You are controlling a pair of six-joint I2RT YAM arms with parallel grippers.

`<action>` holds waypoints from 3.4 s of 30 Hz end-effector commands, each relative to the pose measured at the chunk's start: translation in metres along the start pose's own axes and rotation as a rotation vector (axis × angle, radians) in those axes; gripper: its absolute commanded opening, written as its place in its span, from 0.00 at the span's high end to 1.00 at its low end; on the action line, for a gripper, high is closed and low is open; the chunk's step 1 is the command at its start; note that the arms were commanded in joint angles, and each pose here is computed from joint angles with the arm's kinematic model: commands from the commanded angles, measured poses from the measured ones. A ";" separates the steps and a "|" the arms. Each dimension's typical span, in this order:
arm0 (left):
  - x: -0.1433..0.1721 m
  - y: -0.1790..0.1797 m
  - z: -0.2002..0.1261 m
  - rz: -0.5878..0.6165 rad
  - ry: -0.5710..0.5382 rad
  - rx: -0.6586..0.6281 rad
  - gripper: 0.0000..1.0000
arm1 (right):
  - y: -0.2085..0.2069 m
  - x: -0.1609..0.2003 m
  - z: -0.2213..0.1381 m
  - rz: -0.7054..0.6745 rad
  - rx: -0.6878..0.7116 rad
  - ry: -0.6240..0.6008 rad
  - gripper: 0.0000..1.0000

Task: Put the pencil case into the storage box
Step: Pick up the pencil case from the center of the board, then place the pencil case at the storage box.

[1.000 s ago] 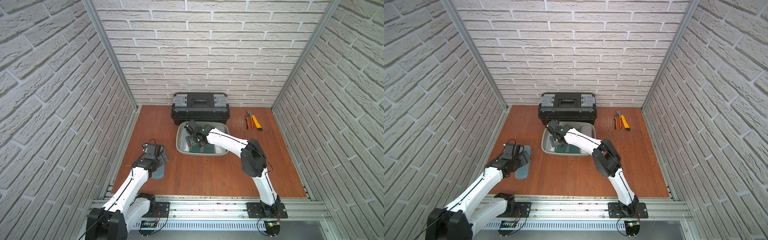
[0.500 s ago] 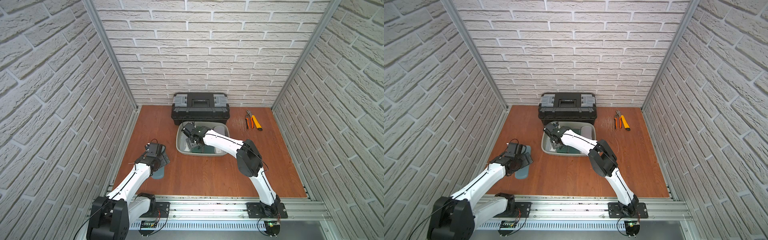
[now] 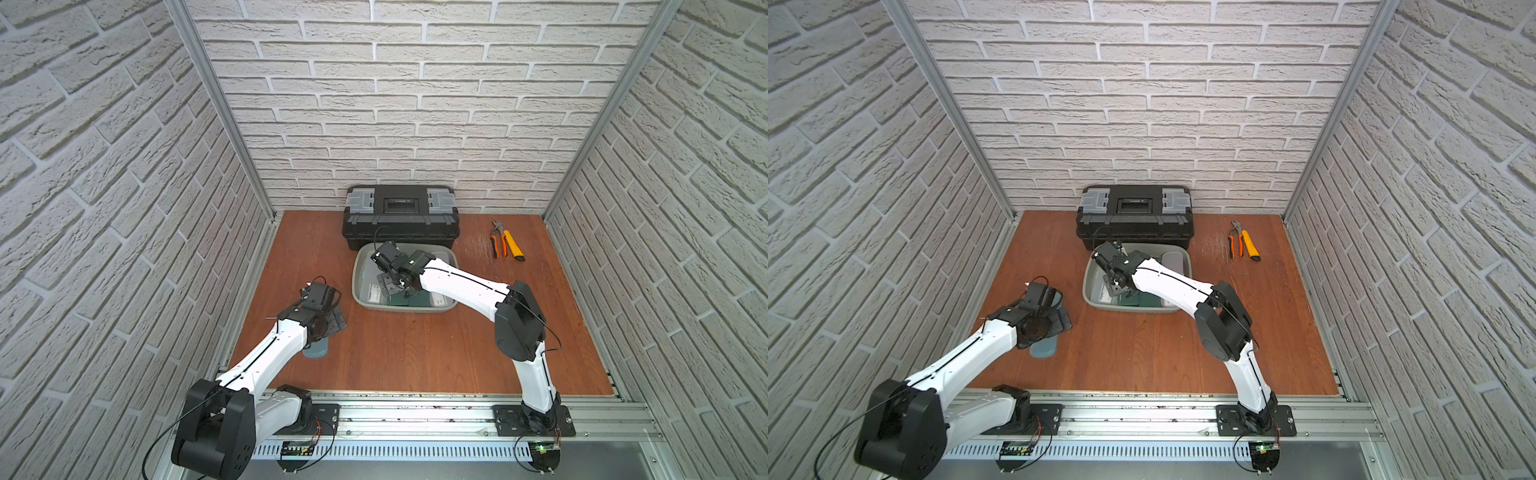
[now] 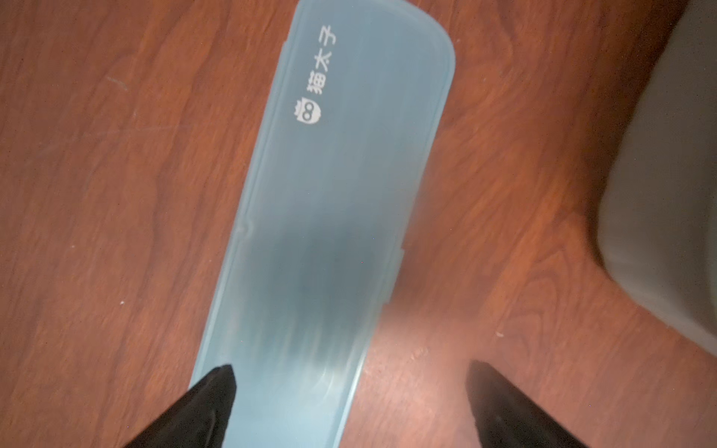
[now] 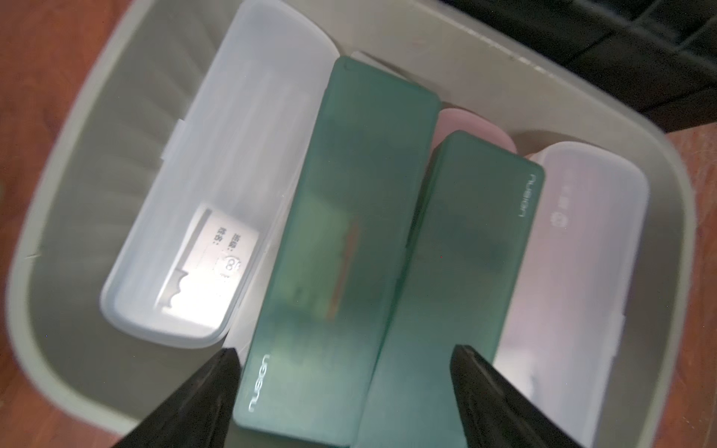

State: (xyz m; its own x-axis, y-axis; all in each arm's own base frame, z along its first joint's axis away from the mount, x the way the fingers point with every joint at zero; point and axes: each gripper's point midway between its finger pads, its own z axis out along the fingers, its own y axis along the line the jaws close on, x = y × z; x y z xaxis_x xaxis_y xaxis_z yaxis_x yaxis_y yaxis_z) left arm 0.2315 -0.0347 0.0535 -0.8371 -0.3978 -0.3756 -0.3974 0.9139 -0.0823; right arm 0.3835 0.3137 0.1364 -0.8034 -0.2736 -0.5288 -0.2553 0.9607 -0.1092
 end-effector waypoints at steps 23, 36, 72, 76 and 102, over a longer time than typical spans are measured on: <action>-0.004 0.021 0.007 0.006 -0.024 0.039 0.01 | -0.022 0.062 -0.036 0.045 -0.138 -0.017 0.10; 0.014 0.013 0.031 0.010 0.127 0.023 0.01 | -0.030 0.067 -0.034 0.053 -0.108 -0.018 0.11; -0.042 -0.033 -0.058 0.189 -0.141 0.080 0.32 | -0.044 0.061 -0.051 0.082 -0.128 -0.084 0.13; -0.060 -0.067 -0.079 0.285 -0.197 0.134 0.31 | -0.052 0.053 -0.057 0.146 -0.173 -0.115 0.13; -0.085 -0.201 -0.011 0.522 -0.126 0.192 0.27 | -0.114 0.050 -0.066 0.249 -0.093 -0.151 0.13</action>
State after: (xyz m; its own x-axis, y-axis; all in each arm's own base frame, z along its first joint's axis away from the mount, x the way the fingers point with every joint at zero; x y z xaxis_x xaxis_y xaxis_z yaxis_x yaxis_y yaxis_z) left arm 0.3593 -0.1714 0.0965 -0.8823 0.1307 -0.4523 0.1371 0.9904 0.0188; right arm 0.3318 0.1857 0.1717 -0.7704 -0.0228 -0.6371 -0.1164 0.9876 0.1054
